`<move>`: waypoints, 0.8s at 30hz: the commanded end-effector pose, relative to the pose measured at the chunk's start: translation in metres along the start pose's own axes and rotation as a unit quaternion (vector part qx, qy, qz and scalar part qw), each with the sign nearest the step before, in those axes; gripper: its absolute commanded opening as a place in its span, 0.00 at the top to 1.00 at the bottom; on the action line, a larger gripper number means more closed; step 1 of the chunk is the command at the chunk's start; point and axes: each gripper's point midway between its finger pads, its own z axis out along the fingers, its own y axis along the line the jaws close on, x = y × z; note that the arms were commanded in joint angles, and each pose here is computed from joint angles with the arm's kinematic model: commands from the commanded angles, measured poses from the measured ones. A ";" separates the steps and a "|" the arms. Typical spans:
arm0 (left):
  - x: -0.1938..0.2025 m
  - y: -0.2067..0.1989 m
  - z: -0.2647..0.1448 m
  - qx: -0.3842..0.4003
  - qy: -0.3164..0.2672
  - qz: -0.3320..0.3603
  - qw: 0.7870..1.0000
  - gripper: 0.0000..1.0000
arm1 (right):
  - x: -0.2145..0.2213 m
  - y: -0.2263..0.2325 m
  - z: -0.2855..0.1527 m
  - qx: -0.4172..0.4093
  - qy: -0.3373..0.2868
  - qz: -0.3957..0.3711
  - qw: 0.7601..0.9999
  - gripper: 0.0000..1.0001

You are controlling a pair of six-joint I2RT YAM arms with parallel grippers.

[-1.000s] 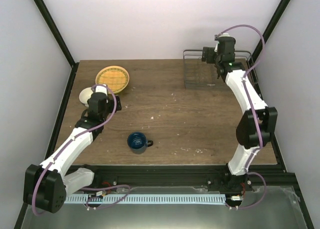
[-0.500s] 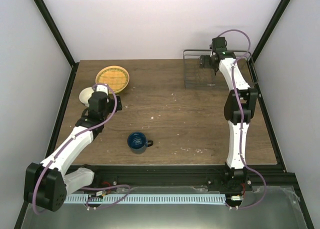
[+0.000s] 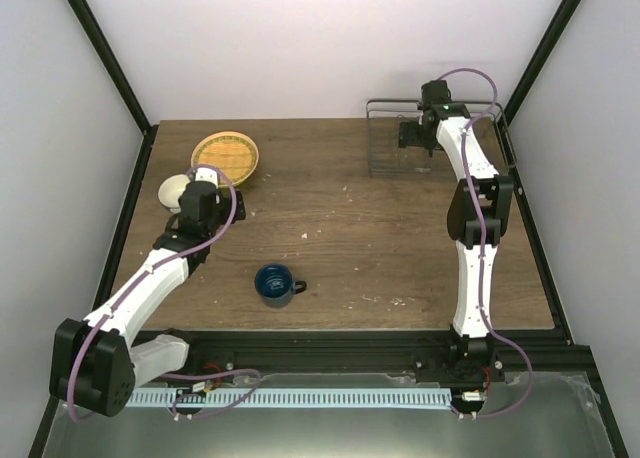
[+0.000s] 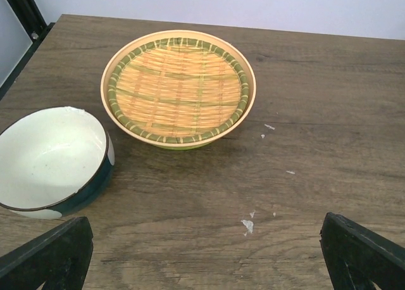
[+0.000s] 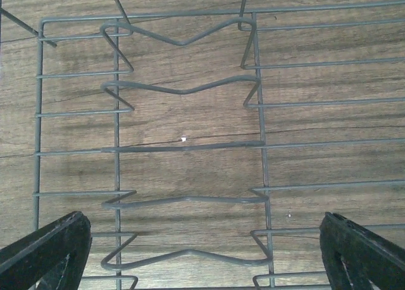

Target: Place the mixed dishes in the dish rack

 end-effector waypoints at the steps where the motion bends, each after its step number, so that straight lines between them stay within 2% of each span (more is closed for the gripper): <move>1: -0.012 -0.006 0.000 0.010 -0.010 0.005 1.000 0.00 | 0.010 0.010 0.004 -0.010 0.019 -0.010 1.000 0.00; 14: -0.011 -0.006 0.002 0.008 -0.009 0.009 1.000 0.00 | 0.043 0.034 0.021 -0.012 0.055 -0.032 0.998 0.00; 24: -0.010 -0.007 0.003 0.011 -0.008 0.011 1.000 0.00 | 0.095 0.040 0.030 0.014 0.102 -0.043 0.994 0.00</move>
